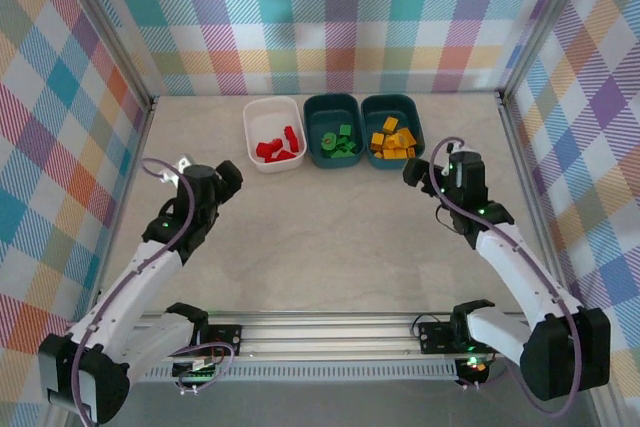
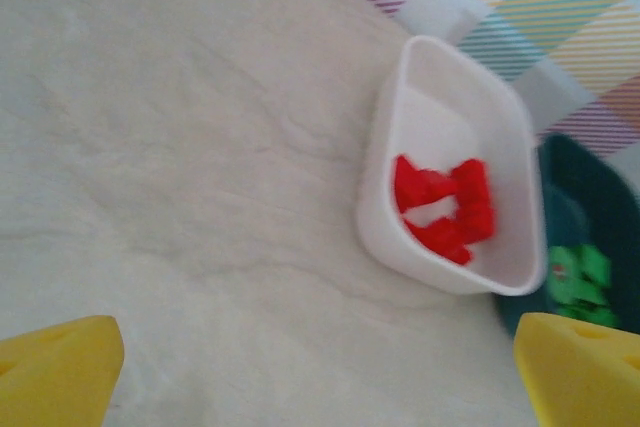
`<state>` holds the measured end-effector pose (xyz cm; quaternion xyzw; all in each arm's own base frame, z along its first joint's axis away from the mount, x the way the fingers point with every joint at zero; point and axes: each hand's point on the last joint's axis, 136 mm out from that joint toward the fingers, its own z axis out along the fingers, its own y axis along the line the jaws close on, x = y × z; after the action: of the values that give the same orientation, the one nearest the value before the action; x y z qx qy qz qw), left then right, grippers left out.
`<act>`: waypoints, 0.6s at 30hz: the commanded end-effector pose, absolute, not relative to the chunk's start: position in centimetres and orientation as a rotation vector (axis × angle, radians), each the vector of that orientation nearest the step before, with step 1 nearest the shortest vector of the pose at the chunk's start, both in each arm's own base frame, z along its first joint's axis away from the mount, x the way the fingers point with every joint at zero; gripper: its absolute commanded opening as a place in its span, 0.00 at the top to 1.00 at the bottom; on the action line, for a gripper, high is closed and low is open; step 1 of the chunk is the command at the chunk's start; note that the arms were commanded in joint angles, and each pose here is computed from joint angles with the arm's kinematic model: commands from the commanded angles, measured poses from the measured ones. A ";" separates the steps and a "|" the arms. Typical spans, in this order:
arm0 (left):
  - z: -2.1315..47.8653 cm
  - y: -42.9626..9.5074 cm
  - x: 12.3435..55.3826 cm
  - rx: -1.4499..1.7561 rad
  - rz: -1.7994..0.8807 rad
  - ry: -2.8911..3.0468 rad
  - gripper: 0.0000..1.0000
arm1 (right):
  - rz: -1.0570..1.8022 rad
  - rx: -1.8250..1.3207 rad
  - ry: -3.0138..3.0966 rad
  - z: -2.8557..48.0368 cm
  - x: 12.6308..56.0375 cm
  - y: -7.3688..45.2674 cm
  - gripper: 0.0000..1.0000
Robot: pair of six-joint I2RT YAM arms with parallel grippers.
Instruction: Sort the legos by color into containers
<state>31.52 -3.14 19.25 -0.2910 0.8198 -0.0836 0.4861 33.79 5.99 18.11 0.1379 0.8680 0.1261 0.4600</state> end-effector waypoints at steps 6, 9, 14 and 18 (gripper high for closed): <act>16.7 -0.1 33.5 -0.393 0.164 1.805 0.00 | 0.090 -0.014 1.832 18.8 35.0 5.2 0.00; 15.9 -1.0 35.3 -0.260 0.146 1.831 0.00 | 0.040 -0.128 1.858 16.7 36.4 5.9 0.00; 12.1 -0.3 37.0 -0.196 0.156 1.925 0.00 | -0.030 -0.235 1.865 14.5 38.4 6.1 0.00; 11.1 0.0 38.2 -0.172 0.117 1.930 0.00 | -0.018 -0.231 1.903 13.8 38.9 5.7 0.00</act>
<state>36.33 0.69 8.86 -0.1010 0.8446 0.0781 0.5199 37.33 5.38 10.68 -0.0773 0.8439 -0.0087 0.5308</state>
